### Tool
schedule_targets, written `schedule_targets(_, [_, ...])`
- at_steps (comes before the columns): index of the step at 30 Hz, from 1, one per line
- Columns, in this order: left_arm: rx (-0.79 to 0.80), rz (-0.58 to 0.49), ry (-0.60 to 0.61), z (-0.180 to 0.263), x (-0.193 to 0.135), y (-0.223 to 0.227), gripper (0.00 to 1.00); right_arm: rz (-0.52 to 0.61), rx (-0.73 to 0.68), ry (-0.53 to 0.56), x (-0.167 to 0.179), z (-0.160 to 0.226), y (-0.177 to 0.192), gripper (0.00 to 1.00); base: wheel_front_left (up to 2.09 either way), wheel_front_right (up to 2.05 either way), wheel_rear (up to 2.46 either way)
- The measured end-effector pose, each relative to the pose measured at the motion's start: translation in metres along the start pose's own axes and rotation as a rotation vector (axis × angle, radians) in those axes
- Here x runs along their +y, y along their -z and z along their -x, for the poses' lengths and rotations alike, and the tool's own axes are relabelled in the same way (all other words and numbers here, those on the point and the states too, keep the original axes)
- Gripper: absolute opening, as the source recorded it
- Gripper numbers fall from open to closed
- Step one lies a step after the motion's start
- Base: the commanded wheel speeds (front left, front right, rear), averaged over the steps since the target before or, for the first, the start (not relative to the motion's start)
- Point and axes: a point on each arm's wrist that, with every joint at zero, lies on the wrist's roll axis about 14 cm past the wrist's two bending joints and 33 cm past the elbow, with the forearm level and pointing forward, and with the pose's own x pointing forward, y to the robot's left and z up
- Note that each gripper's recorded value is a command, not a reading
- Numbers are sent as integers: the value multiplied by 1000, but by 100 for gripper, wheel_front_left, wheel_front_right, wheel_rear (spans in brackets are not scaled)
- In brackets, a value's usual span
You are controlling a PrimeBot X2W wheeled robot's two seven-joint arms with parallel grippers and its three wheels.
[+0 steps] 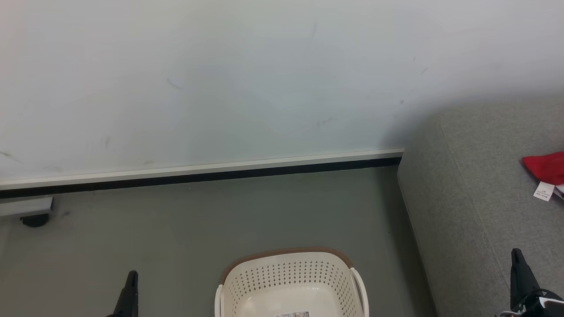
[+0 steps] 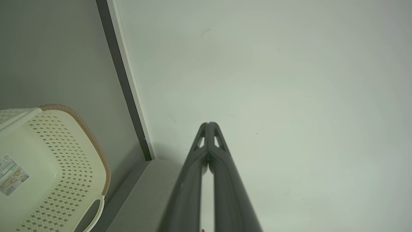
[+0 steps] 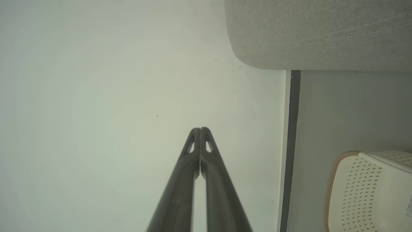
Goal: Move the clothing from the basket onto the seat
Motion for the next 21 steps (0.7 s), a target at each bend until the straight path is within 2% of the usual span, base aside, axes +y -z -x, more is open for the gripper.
schedule_targets(21, [0,0,0,0,0,0,0,2,0,0,0,0,0,0,0,0,0])
